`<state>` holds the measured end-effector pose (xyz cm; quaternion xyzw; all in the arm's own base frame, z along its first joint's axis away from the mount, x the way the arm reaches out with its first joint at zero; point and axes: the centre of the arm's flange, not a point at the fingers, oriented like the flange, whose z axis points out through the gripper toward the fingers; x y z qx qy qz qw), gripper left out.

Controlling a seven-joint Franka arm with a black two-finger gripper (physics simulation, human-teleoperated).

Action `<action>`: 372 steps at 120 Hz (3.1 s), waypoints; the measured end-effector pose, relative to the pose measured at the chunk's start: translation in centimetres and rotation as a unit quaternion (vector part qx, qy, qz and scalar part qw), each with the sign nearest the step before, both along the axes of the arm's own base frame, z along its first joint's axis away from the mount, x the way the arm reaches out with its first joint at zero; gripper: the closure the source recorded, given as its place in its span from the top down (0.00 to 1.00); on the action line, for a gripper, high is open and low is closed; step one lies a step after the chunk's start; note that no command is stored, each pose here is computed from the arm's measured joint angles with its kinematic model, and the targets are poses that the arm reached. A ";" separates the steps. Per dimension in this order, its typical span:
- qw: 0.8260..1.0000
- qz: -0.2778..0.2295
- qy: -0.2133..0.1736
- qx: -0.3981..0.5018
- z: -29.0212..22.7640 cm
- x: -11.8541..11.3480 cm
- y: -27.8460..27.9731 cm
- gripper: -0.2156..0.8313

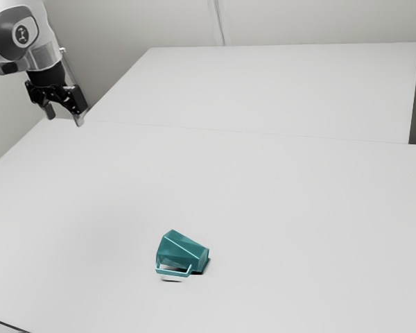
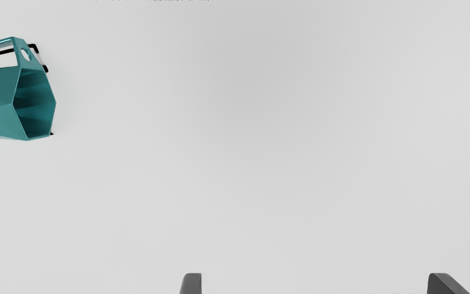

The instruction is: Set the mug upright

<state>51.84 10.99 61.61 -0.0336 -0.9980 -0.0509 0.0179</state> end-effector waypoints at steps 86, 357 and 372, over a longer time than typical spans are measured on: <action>0.959 0.094 0.017 -0.267 -14.5 -5.9 -3.3 0.79; 0.937 0.092 0.031 -0.335 -23.3 -5.2 -15.9 0.04; 0.971 0.011 0.013 -0.237 -21.1 -2.8 -15.1 0.04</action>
